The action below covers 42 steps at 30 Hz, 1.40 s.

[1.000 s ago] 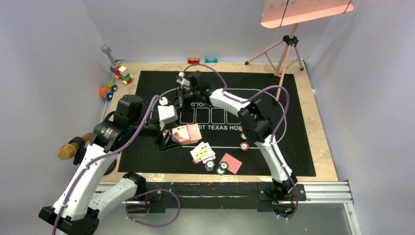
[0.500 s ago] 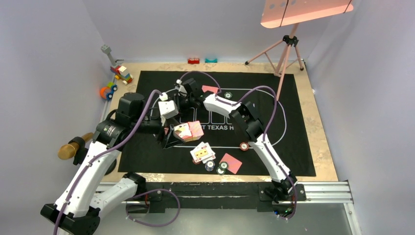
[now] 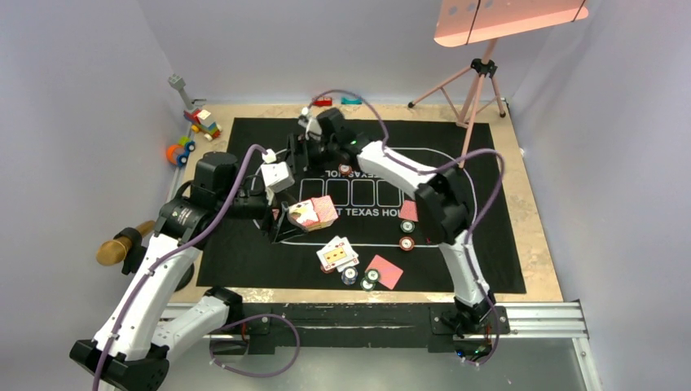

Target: Distribute texas hold em gaming equipment

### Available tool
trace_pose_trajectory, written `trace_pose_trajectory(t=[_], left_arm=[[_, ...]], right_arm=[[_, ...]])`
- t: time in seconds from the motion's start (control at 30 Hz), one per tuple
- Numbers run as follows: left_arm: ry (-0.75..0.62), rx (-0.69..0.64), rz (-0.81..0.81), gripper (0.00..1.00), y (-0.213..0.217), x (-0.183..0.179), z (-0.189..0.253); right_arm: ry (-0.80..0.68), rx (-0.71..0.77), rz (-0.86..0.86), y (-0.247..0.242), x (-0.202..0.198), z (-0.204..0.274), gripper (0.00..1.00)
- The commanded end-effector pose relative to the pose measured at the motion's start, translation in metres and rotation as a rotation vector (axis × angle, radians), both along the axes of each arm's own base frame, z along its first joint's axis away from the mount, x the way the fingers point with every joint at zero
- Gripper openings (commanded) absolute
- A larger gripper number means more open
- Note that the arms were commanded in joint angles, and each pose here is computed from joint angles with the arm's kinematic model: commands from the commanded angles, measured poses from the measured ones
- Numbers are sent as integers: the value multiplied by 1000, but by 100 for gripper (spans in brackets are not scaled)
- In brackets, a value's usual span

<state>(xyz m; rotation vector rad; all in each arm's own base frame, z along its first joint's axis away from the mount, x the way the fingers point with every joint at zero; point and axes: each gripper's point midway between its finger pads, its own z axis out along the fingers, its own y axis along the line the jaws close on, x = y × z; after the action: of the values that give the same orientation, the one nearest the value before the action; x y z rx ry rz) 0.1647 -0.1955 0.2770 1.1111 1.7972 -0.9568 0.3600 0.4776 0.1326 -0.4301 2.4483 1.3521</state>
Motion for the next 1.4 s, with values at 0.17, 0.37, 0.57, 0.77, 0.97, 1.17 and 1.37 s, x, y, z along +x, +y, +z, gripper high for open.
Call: trace_pose_trajectory(t=[0.17, 0.37, 0.57, 0.77, 0.97, 1.17, 1.37], left_arm=[[-49, -39, -13, 0, -3, 8, 6], [-74, -43, -22, 0, -5, 12, 9], [-123, -33, -45, 0, -5, 15, 12], [-164, -14, -68, 0, -4, 16, 13], [-215, 15, -76, 0, -1, 20, 12], [-251, 25, -88, 0, -1, 22, 18], [-268, 33, -100, 0, -1, 23, 22]], right_arm=[[-239, 111, -87, -112, -16, 146, 90], [-257, 193, -65, -152, -62, 168, 94], [-183, 325, 30, -153, -108, 176, 96], [-102, 405, 143, -135, -142, 173, 98], [-48, 416, 186, -120, -156, 165, 98], [19, 403, 185, -111, -156, 148, 88], [68, 398, 176, -107, -153, 139, 68]])
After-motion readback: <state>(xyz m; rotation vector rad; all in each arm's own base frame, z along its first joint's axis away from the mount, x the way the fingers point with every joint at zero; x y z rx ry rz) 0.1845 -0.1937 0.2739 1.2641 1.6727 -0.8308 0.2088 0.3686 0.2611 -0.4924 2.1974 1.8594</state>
